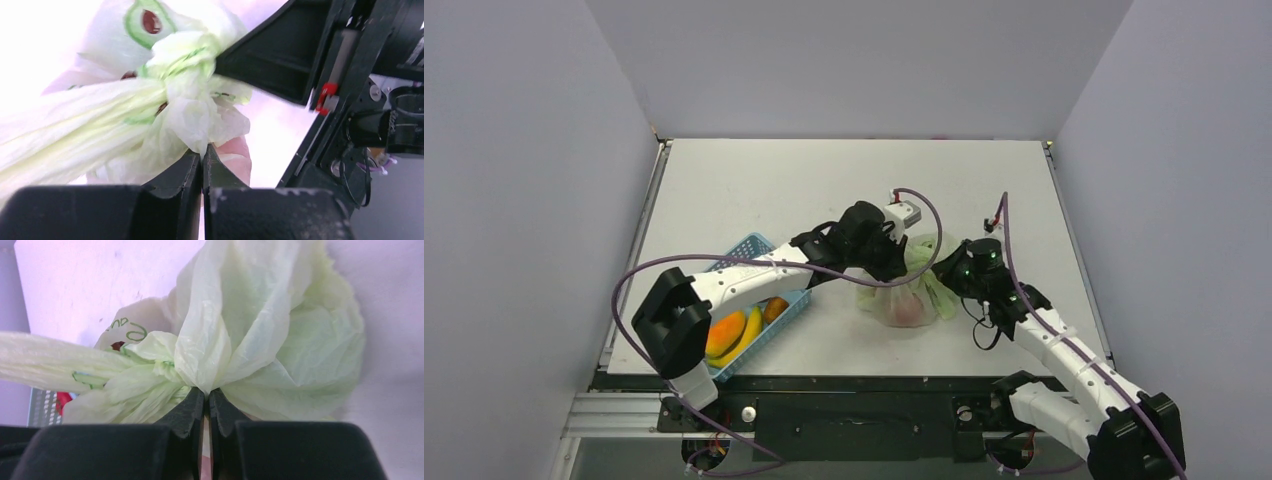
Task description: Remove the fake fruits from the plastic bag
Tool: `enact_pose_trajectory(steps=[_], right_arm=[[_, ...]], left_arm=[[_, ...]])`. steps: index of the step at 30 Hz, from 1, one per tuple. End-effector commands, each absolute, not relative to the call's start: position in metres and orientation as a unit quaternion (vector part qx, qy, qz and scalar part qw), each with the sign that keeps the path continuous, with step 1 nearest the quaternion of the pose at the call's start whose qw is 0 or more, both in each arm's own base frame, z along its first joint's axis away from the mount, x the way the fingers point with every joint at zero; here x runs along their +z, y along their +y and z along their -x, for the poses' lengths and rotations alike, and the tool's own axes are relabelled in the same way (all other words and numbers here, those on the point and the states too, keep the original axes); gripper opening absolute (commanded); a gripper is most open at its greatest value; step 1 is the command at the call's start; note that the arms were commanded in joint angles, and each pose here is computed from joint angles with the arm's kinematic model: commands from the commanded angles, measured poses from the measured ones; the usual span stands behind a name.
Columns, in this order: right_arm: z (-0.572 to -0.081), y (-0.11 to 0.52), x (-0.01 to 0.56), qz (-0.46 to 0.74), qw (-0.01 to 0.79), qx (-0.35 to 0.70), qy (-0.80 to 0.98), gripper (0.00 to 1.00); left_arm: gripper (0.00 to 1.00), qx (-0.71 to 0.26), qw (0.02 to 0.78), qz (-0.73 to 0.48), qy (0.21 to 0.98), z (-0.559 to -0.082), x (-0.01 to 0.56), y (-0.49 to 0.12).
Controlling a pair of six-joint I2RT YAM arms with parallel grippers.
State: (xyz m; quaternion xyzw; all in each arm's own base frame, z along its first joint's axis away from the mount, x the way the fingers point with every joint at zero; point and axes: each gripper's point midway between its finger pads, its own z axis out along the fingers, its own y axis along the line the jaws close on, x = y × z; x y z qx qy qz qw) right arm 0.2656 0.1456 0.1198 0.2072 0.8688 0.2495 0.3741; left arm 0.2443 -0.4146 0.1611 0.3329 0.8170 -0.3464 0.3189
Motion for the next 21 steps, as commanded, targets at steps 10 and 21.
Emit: enact_pose_trajectory(steps=[10, 21], right_arm=[[-0.284, -0.014, 0.152, -0.344, 0.450, 0.098, 0.818, 0.00], [-0.288, 0.002, 0.162, -0.261, 0.441, 0.130, 0.848, 0.00]], left_arm=[[0.00, -0.296, 0.447, -0.247, 0.807, -0.283, 0.218, -0.382], [0.00, -0.321, 0.430, -0.262, 0.802, -0.275, 0.216, -0.392]])
